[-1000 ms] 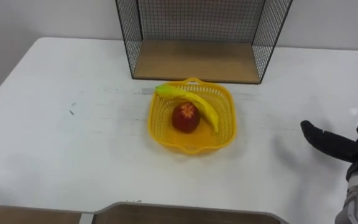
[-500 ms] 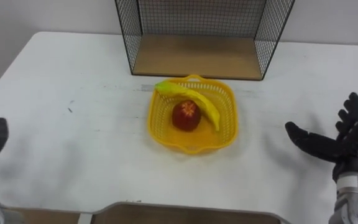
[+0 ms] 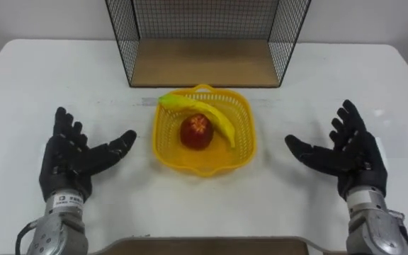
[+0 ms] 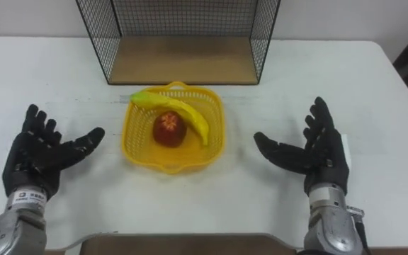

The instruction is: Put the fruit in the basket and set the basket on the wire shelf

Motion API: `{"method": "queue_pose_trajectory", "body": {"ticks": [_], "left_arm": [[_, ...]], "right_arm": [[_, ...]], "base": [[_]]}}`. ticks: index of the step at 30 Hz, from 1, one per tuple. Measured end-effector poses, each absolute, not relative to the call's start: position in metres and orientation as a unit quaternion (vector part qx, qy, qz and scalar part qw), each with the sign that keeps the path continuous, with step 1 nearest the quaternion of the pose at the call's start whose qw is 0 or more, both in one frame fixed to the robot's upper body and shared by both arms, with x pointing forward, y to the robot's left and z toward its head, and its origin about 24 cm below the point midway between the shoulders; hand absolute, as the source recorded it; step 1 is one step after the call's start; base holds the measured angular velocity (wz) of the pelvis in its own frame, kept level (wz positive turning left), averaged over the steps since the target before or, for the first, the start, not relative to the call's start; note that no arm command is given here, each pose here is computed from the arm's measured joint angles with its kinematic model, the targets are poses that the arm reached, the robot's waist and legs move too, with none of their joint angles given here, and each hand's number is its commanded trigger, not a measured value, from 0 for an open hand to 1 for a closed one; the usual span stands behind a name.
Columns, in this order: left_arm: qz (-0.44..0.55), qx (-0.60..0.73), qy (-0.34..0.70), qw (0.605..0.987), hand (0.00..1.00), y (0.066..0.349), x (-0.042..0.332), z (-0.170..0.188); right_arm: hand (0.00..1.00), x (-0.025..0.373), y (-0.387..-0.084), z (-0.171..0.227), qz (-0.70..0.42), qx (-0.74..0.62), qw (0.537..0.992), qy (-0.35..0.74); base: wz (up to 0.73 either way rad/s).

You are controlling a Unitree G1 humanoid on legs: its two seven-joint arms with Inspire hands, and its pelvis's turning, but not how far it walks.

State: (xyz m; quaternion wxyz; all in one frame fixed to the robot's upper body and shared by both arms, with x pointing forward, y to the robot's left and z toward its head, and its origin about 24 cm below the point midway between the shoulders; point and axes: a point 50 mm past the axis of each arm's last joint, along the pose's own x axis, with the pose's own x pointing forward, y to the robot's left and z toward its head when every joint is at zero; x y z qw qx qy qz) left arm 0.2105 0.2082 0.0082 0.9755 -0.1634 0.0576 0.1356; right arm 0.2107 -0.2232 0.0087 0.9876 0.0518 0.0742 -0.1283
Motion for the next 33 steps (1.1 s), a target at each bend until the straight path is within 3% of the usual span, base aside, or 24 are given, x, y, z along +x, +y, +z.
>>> {"method": "queue_pose_trajectory", "body": {"ticks": [11, 33], "left_arm": [[0.116, -0.163, 0.085, 0.976, 0.00, 0.199, 0.209, -0.004], [0.098, -0.161, 0.081, 0.979, 0.00, 0.193, 0.213, -0.002]], "right_arm": [[0.00, 0.225, -0.196, 0.014, -0.064, 0.063, 0.994, 0.060], [0.00, 0.225, -0.180, 0.013, 0.000, 0.176, 0.983, 0.053]], "base": [[0.00], [0.00]]}}
